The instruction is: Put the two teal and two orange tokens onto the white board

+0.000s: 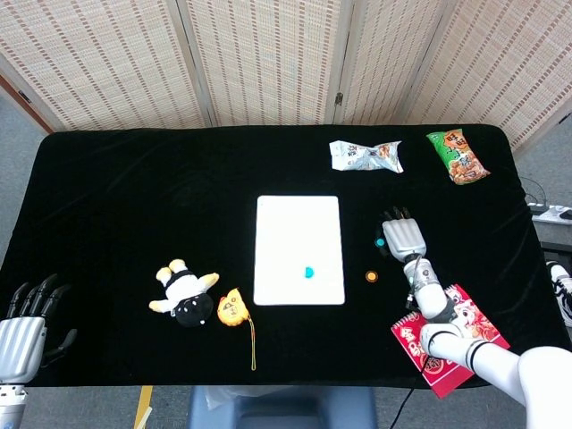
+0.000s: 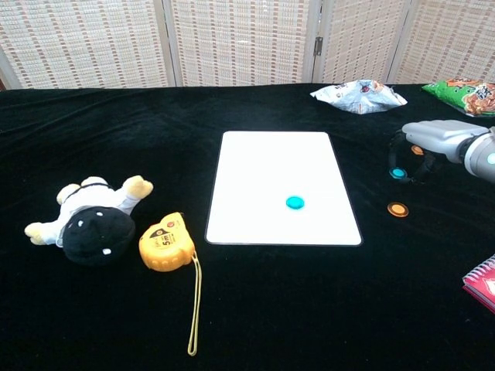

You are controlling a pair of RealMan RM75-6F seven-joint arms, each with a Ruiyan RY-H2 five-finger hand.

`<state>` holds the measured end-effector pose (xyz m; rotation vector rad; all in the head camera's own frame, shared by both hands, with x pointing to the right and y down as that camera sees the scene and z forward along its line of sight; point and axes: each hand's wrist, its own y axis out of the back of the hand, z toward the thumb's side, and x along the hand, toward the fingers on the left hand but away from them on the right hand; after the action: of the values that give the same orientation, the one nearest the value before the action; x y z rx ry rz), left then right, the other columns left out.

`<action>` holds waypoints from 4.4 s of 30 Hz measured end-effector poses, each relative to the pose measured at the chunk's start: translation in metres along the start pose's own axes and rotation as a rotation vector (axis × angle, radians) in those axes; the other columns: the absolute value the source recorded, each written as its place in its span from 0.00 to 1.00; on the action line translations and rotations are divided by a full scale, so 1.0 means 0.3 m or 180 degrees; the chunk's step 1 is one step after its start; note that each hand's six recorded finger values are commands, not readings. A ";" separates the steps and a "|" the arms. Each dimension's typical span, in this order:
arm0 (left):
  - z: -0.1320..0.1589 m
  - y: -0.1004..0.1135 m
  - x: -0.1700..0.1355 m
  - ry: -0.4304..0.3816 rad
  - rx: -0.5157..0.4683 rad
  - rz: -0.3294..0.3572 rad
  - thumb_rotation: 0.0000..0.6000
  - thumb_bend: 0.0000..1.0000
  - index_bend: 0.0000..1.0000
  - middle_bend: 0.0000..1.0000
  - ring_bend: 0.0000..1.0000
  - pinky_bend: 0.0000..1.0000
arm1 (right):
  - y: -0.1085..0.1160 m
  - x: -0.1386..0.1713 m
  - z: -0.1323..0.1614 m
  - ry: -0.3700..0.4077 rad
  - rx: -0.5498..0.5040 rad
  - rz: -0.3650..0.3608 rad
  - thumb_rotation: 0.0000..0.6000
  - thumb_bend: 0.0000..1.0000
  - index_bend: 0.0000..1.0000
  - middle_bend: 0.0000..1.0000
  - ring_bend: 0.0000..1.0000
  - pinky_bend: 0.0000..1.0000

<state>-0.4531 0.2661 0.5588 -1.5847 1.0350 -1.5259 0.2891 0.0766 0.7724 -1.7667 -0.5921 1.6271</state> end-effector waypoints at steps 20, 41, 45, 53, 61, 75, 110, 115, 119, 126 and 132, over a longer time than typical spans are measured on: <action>0.012 0.015 -0.003 -0.0031 -0.0001 0.0030 1.00 0.36 0.19 0.10 0.14 0.00 | 0.107 0.159 0.183 0.0779 -0.0018 -0.0209 1.00 0.27 0.47 0.15 0.02 0.00; -0.028 0.000 -0.022 0.0050 -0.0021 -0.0004 1.00 0.36 0.19 0.10 0.14 0.00 | 0.007 0.257 0.525 0.1661 0.0543 -0.0131 1.00 0.27 0.47 0.15 0.00 0.00; -0.031 -0.001 -0.023 0.0062 -0.0023 -0.0004 1.00 0.36 0.19 0.10 0.14 0.00 | 0.000 0.247 0.525 0.1642 0.0578 -0.0125 1.00 0.27 0.47 0.15 0.00 0.00; -0.032 -0.001 -0.023 0.0067 -0.0020 -0.0005 1.00 0.36 0.19 0.10 0.14 0.00 | -0.014 0.244 0.525 0.1638 0.0598 -0.0097 1.00 0.27 0.47 0.15 0.00 0.00; -0.033 -0.002 -0.023 0.0070 -0.0018 -0.0008 1.00 0.36 0.19 0.10 0.14 0.00 | -0.012 0.244 0.536 0.1659 0.0584 -0.0119 1.00 0.27 0.46 0.15 0.00 0.00; -0.037 -0.007 -0.021 0.0076 -0.0018 -0.0018 1.00 0.36 0.17 0.10 0.14 0.00 | 0.005 0.245 0.520 0.1615 0.0530 -0.0161 1.00 0.27 0.23 0.14 0.00 0.00; 0.012 0.003 -0.001 -0.0052 -0.0001 -0.0003 1.00 0.36 0.17 0.10 0.14 0.00 | -0.088 0.282 0.059 0.0673 0.0200 0.0014 1.00 0.27 0.35 0.14 0.00 0.00; 0.011 0.005 -0.001 -0.0045 0.0001 0.0003 1.00 0.36 0.17 0.10 0.14 0.00 | -0.091 0.267 0.061 0.0670 0.0210 0.0024 1.00 0.27 0.37 0.14 0.02 0.00; 0.007 0.005 -0.002 -0.0034 0.0009 -0.0004 1.00 0.36 0.17 0.10 0.14 0.00 | -0.093 0.258 0.064 0.0670 0.0213 0.0032 1.00 0.27 0.41 0.14 0.03 0.00; 0.001 0.006 -0.004 -0.0019 0.0013 -0.0004 1.00 0.36 0.17 0.10 0.14 0.00 | -0.096 0.250 0.078 0.0690 0.0224 0.0042 1.00 0.27 0.44 0.15 0.02 0.00; -0.003 0.005 -0.004 -0.0013 0.0010 -0.0006 1.00 0.36 0.17 0.10 0.14 0.00 | -0.087 0.251 0.089 0.0714 0.0216 0.0021 1.00 0.27 0.47 0.15 0.03 0.00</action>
<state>-0.4541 0.2665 0.5569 -1.5865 1.0286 -1.5242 0.2748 0.1523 0.7389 -1.8697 -0.4220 1.4110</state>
